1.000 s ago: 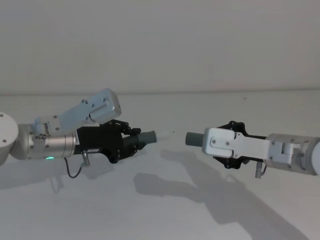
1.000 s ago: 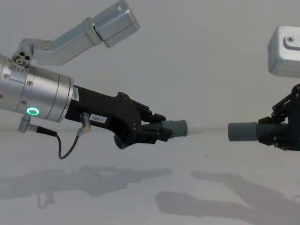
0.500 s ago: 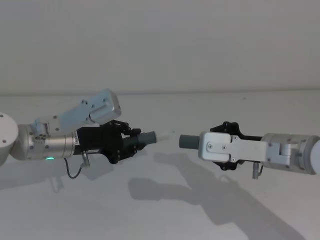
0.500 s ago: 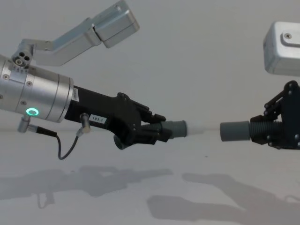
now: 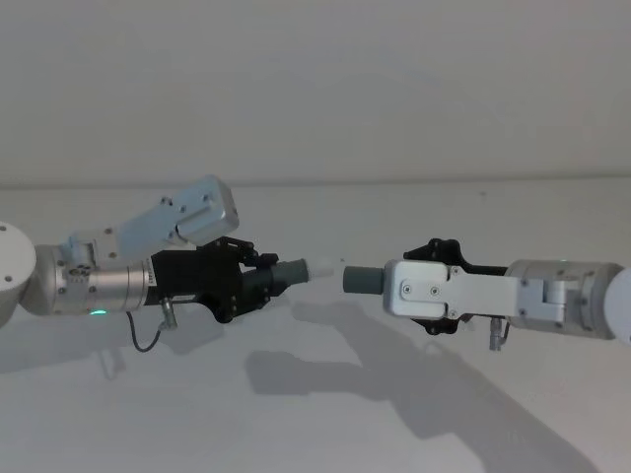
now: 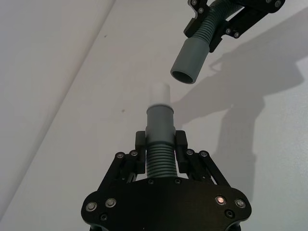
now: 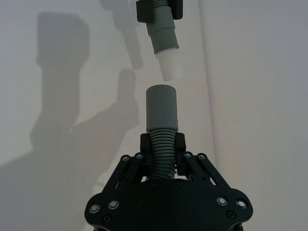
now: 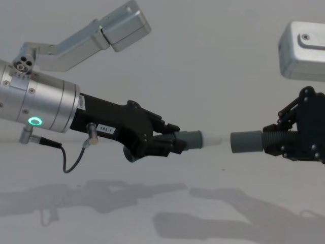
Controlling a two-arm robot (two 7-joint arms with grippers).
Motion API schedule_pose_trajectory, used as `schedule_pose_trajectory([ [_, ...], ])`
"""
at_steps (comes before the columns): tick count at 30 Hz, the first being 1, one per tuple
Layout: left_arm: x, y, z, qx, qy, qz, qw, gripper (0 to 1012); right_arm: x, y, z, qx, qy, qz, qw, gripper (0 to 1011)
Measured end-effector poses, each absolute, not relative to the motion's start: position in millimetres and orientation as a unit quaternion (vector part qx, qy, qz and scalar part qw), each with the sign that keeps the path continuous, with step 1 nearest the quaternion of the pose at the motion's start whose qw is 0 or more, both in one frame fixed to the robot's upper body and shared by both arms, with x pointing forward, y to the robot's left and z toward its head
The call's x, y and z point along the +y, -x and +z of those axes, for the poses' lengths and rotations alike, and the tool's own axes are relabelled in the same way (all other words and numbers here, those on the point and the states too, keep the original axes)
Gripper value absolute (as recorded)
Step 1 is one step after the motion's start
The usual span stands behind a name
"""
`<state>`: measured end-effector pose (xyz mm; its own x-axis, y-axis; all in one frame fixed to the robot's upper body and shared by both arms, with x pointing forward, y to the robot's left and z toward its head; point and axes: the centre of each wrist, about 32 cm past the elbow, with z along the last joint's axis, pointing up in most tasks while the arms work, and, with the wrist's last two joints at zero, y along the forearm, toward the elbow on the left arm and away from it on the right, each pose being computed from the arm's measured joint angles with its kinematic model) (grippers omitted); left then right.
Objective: Use both hands to pick up one end of the pipe from the table, align the ends, and insert them.
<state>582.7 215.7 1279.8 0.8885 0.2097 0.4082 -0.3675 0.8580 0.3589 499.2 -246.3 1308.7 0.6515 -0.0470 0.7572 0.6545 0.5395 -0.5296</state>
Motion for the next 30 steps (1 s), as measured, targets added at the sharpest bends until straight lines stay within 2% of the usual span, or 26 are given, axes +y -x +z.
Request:
schedule_pose_trajectory([
  [30, 216, -583, 1280, -0.180, -0.219, 0.153, 0.947, 323, -235, -524, 1313, -0.363, 0.418, -0.199, 0.809, 253],
])
